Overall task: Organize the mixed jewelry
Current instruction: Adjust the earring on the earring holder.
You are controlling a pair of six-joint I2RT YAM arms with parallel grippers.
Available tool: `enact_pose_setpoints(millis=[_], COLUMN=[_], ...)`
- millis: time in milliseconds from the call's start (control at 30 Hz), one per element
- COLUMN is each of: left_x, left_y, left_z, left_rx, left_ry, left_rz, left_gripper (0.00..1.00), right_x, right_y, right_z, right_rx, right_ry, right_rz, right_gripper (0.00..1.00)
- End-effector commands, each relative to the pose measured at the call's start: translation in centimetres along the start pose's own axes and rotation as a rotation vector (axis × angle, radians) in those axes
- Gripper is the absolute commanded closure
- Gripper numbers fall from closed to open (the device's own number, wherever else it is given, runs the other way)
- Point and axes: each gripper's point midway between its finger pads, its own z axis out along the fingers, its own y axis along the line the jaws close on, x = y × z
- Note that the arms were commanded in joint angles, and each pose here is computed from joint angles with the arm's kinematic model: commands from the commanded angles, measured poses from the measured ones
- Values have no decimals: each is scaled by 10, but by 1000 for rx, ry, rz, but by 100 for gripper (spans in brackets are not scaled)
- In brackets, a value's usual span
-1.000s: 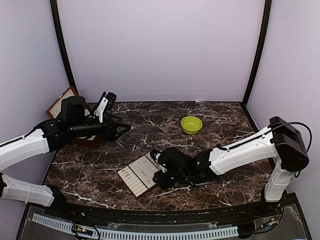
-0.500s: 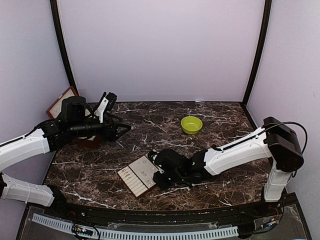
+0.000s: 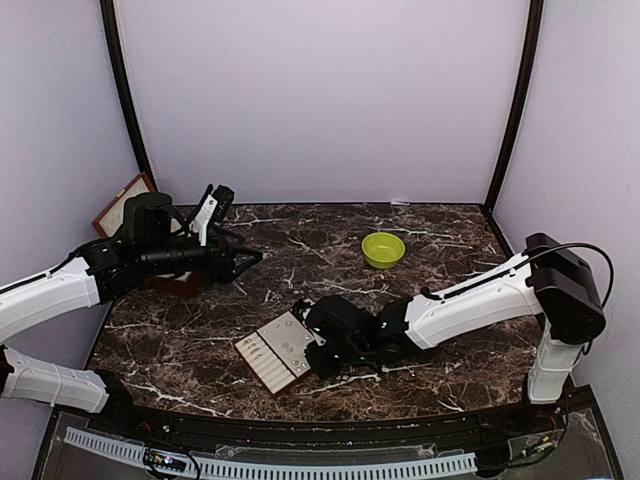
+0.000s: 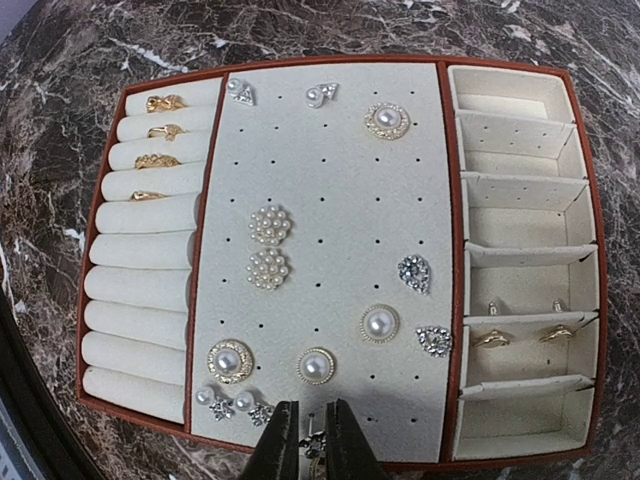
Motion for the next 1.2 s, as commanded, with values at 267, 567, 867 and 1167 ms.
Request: enact_pose_setpoints(millis=[267, 567, 867, 1167], left_x=[-15, -16, -16, -17], left_y=[-4, -5, -5, -6], left_z=[-4, -5, -5, -6], left_rx=[18, 21, 25, 24], left_ry=[-33, -35, -36, -39], left_rz=[13, 13, 13, 14], left_gripper=[31, 31, 32, 31], right_x=[-7, -6, -6, -4], right_y=[3, 6, 5, 5], right_z=[4, 8, 9, 13], right_rx=[18, 24, 38, 39], right_ry=[-1, 16, 7, 5], right_rz=[-23, -35, -14, 13], right_gripper=[90, 97, 96, 96])
